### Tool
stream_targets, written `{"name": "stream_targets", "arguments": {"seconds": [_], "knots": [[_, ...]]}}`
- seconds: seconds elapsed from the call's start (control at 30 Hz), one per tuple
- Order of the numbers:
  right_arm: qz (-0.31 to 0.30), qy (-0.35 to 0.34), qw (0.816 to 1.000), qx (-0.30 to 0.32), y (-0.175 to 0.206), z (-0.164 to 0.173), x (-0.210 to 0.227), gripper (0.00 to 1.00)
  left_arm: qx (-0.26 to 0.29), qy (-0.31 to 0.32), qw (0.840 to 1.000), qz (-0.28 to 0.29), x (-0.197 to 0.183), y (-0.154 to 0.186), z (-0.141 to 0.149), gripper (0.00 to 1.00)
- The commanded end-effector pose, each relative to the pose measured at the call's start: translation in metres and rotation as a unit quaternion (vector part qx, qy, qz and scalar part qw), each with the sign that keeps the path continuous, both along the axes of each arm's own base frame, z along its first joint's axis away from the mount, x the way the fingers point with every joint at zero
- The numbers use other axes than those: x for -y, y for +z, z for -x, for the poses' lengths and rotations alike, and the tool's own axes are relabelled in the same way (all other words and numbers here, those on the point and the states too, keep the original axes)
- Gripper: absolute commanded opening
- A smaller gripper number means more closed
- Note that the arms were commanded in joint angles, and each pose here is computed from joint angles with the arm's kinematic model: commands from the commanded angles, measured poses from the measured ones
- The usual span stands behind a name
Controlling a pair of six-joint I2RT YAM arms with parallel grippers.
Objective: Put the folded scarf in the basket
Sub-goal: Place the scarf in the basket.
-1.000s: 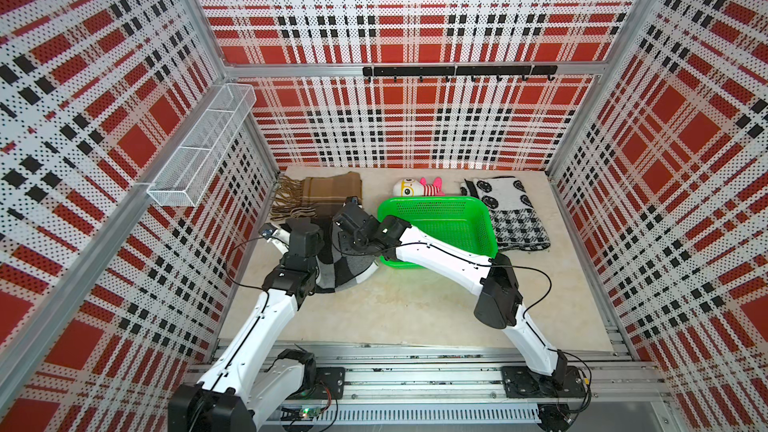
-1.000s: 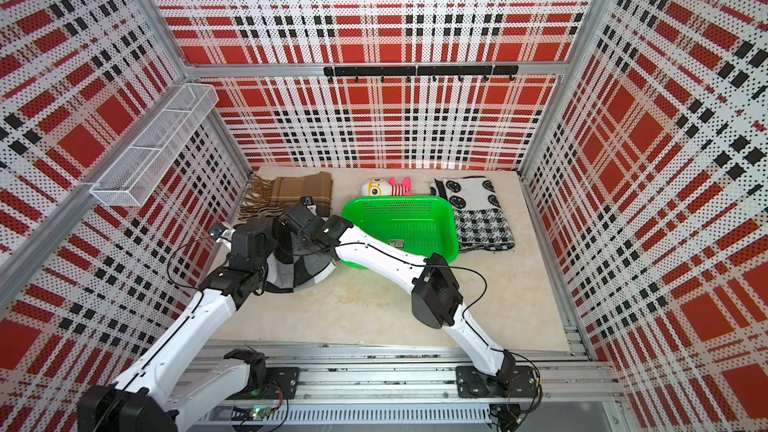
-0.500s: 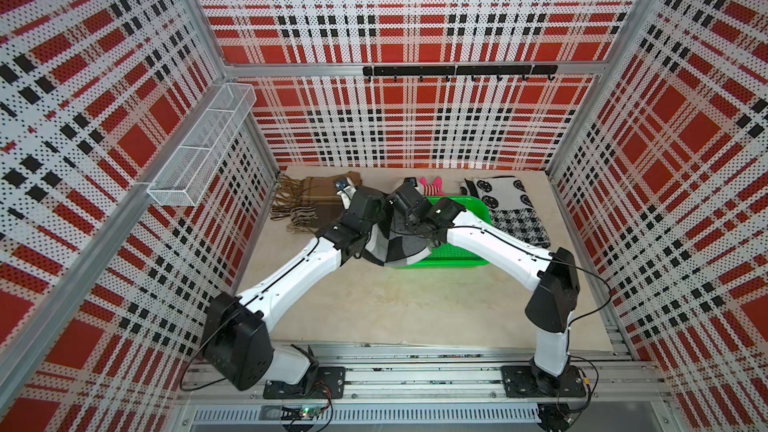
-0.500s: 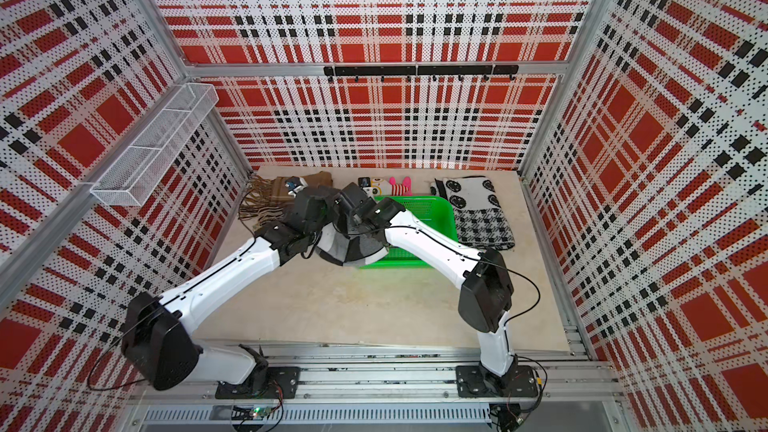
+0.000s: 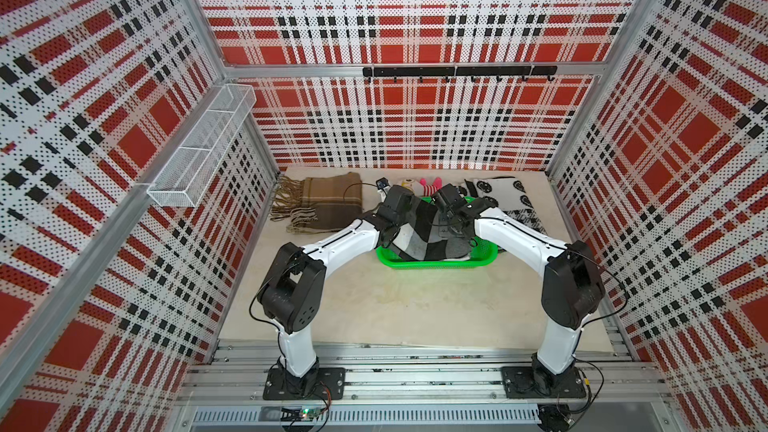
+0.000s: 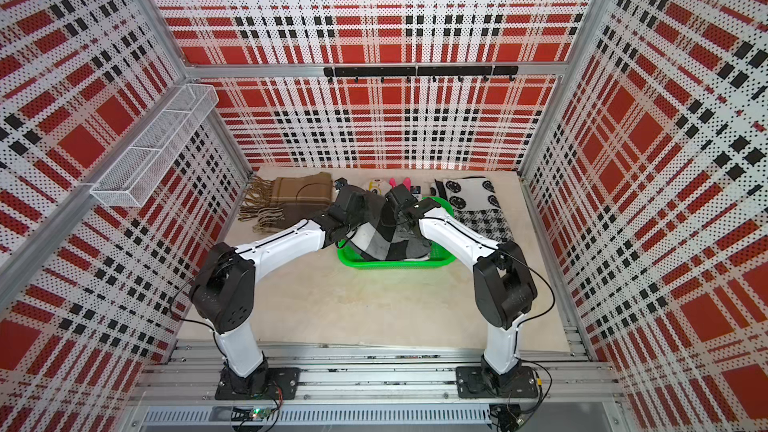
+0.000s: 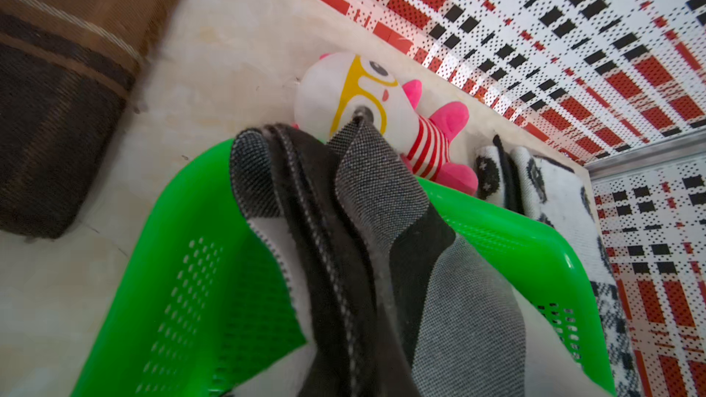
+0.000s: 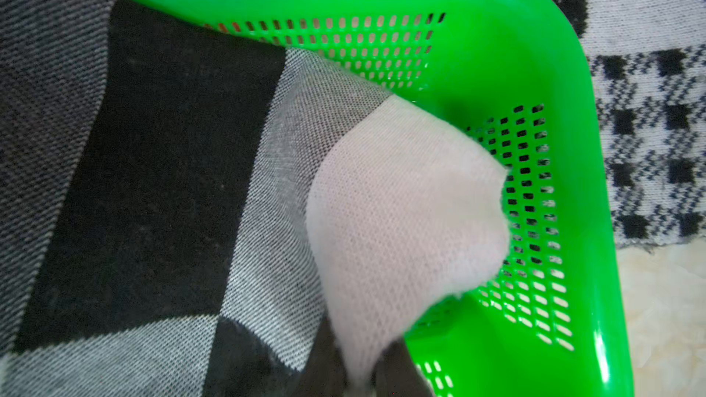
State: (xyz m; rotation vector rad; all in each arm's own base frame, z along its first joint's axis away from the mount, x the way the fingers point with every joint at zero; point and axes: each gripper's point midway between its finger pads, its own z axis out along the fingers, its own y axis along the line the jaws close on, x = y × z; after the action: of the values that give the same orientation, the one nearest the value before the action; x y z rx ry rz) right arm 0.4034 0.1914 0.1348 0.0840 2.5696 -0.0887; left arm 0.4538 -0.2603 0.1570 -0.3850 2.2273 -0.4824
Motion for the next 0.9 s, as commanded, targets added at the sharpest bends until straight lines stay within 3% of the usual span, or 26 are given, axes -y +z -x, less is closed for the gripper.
{"name": "stream_targets", "arguments": {"seconds": [0.0,0.63,0.87], "knots": [[-0.002,-0.008,1.0,0.029,0.014,-0.012,0.011,0.0,0.035,-0.011,0.999,0.027,0.015,0.022,-0.011,0.0],[0.042,-0.04,0.998,-0.005,-0.028,-0.023,0.041,0.0,-0.017,0.006,1.0,-0.016,0.002,-0.048,0.001,0.0],[0.052,-0.054,0.997,-0.023,-0.046,-0.02,0.049,0.0,-0.024,0.025,0.999,-0.031,-0.01,-0.06,0.008,0.07]]}}
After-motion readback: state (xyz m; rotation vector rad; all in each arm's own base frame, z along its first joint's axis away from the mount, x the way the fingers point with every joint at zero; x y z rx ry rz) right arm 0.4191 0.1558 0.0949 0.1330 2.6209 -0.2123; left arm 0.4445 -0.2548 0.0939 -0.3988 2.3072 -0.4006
